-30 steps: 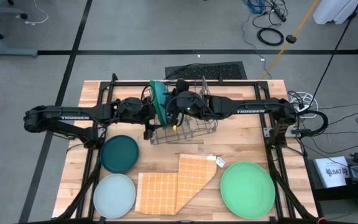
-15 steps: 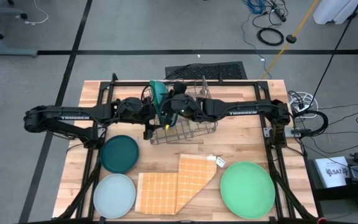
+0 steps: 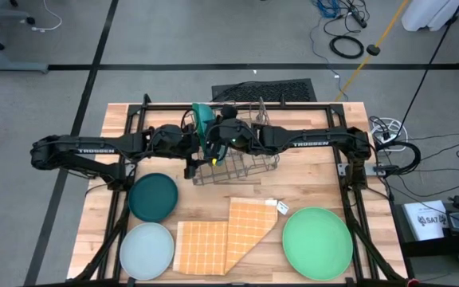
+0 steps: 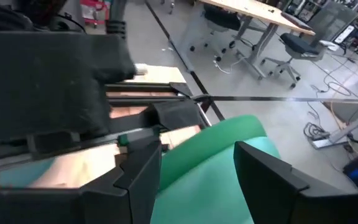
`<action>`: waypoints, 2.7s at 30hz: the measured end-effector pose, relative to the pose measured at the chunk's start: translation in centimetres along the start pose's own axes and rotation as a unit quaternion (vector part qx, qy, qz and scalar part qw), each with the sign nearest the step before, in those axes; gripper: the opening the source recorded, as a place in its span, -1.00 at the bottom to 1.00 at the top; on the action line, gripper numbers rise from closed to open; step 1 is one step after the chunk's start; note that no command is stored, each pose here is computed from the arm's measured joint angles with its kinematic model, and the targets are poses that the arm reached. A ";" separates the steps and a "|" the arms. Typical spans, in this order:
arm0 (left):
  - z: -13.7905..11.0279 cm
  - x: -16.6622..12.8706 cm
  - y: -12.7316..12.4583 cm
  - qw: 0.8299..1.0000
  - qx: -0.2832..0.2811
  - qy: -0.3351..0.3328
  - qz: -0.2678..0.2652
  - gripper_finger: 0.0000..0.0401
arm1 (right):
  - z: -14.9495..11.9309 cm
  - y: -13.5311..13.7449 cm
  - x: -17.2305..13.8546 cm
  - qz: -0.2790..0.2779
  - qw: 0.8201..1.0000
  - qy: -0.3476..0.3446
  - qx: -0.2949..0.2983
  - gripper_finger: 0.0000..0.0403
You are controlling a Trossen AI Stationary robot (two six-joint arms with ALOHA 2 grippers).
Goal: Sort dishes
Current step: Put the green plate on the dish rack, then put the light green plate on the dish rack
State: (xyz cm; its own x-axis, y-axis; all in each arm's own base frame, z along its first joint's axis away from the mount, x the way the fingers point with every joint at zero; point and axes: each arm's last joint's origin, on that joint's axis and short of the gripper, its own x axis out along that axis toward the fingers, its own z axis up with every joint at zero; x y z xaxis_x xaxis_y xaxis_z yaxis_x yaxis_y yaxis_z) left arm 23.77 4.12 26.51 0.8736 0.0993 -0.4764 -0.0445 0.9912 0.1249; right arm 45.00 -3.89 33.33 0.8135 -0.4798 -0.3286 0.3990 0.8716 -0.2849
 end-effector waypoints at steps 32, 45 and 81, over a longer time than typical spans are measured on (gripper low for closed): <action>-0.6 -3.8 -0.2 0.997 -0.062 0.037 0.024 0.37 | -1.5 -0.8 0.8 -0.078 0.995 0.057 -0.013 -0.04; -0.9 -4.2 -0.3 0.996 -0.072 0.051 0.026 0.37 | -1.3 -0.2 0.6 -0.061 0.997 0.048 -0.028 -0.04; -1.8 -5.6 -0.5 0.992 -0.084 0.090 0.023 0.37 | 2.3 2.1 -9.8 0.050 0.988 0.086 -0.117 0.20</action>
State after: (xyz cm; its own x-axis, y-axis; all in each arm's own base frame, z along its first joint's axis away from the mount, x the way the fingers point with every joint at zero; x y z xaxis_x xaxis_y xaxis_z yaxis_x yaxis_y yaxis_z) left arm 18.01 3.19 27.59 0.7687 0.1444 -0.6231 -0.1761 0.9843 0.0109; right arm 38.81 2.84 38.03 0.7523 -0.4192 -0.5083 0.1947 0.8785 -0.4364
